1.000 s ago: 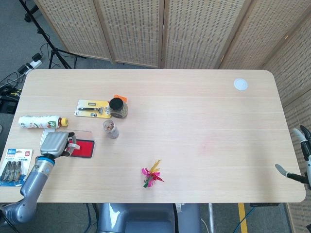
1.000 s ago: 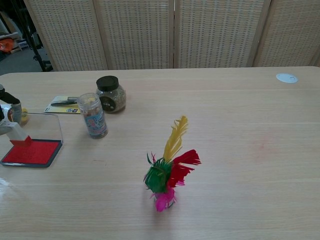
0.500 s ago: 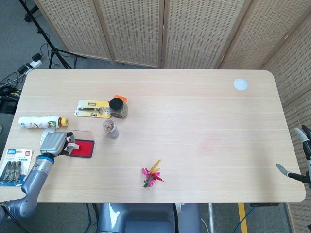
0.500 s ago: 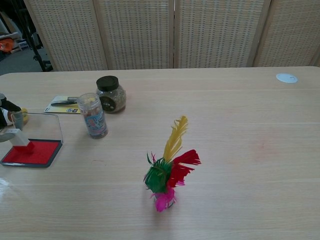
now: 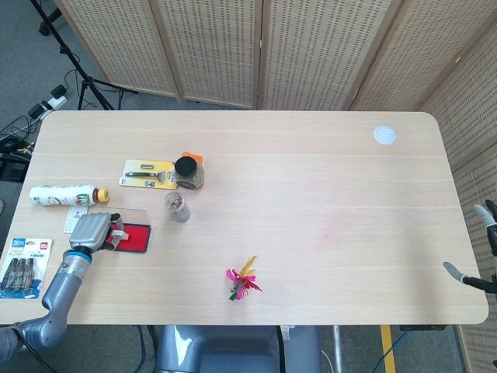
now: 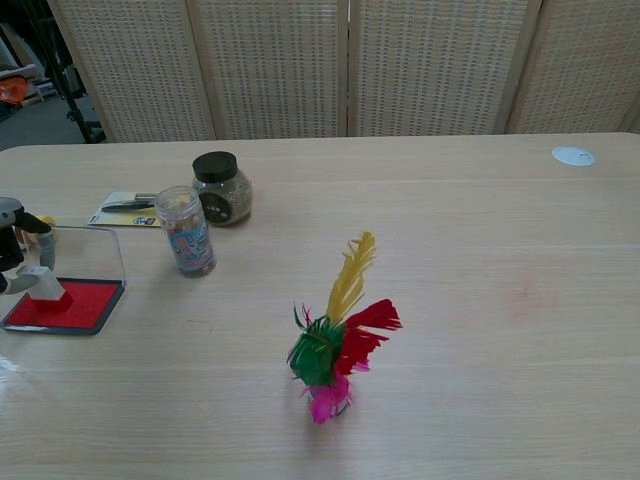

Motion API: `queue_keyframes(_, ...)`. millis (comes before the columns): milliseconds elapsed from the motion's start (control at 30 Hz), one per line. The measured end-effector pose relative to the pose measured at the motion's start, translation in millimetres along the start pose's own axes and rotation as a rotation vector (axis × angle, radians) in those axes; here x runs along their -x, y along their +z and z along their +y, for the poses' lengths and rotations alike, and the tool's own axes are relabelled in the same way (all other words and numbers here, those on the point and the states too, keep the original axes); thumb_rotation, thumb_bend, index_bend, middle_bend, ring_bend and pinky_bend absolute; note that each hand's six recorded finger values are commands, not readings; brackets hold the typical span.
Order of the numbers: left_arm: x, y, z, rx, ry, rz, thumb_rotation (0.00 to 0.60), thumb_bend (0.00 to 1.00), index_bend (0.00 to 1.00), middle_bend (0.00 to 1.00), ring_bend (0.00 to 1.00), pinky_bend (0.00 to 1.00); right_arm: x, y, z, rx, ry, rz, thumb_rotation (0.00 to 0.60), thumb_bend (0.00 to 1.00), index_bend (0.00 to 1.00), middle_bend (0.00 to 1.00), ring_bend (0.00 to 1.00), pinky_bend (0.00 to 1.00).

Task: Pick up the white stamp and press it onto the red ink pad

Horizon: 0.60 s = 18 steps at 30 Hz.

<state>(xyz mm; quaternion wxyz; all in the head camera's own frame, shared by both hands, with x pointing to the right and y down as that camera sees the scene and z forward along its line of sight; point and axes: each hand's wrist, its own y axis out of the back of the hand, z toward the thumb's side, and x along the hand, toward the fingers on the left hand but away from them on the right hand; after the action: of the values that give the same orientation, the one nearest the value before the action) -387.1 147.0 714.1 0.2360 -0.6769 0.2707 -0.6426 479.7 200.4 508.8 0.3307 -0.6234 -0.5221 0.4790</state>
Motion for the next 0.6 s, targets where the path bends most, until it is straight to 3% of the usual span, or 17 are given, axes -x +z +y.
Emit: queue_keyframes(600, -3, -4, -11, -0.001, -0.018, 0.007, 0.600, 0.40, 0.60, 1.00, 0.98, 0.93, 0, -1, 1, 0.007, -0.002, 0.000, 0.600, 0.00, 0.00, 0.00, 0.00, 0.00)
